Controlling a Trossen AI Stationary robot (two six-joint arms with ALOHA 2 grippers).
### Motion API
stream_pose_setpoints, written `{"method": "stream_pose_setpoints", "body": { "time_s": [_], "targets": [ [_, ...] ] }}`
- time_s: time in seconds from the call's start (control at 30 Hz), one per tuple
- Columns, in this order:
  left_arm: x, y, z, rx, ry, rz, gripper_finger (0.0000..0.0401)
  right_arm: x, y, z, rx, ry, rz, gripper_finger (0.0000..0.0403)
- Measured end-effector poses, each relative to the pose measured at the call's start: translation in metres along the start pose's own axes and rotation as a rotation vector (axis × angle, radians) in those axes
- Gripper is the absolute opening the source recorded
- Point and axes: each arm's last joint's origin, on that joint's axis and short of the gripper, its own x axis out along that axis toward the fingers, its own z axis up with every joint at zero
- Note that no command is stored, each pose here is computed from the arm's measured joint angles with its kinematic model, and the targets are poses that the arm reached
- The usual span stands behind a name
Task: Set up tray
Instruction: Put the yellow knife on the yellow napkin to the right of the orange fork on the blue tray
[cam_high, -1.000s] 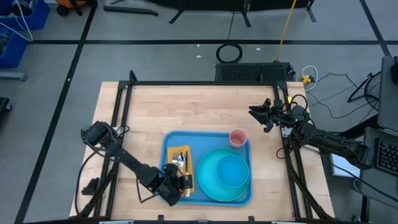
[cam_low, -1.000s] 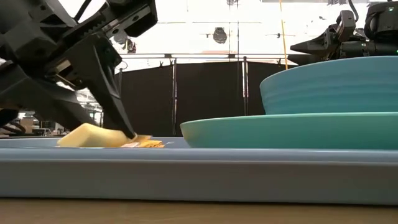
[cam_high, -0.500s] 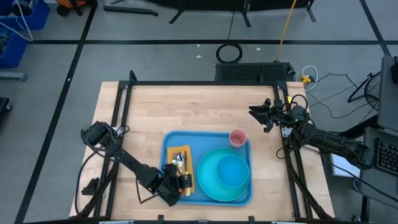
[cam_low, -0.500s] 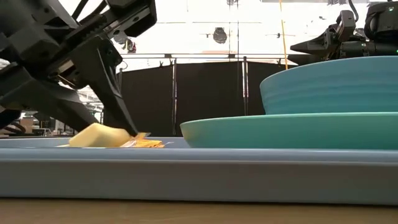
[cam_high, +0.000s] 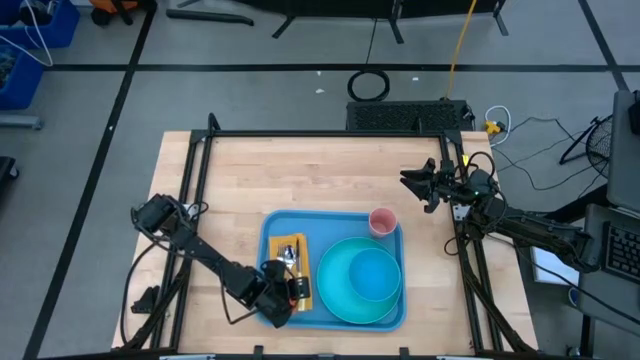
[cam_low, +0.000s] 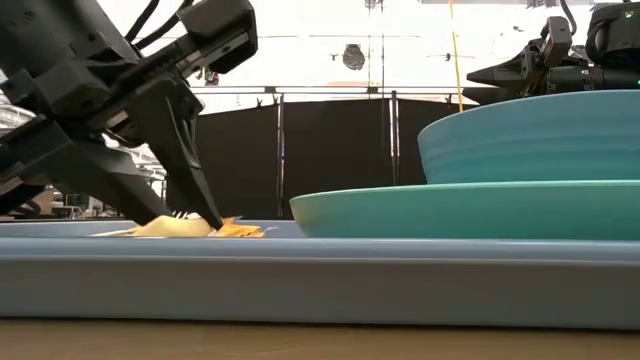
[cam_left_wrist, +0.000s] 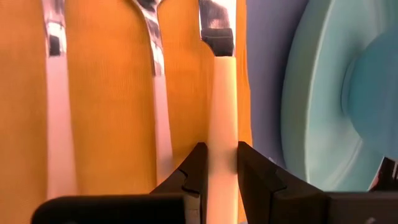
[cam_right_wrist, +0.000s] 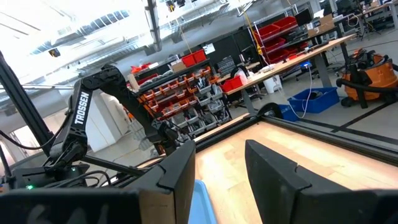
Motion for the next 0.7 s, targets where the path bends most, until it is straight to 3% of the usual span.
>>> {"method": "stream_pose_setpoints", "body": {
  "time_s": [0.1, 0.37, 0.7],
  "targets": [
    [0.0015, -0.0016, 0.0025, -0.006, 0.003, 0.006, 0.0066, 0.0000, 0.0000, 0.0000, 0.000, 0.000, 0.000, 0.0130],
    [0.0043, -0.0056, 0.0069, 0.016, -0.002, -0.002, 0.0139, 0.0000, 0.0000, 0.0000, 0.000, 0.000, 0.000, 0.0130],
    [0.0045, -0.0063, 0.0072, 0.066, -0.007, -0.009, 0.0144, 0.0000, 0.0000, 0.0000, 0.000, 0.000, 0.000, 0.0130]
  ]
}}
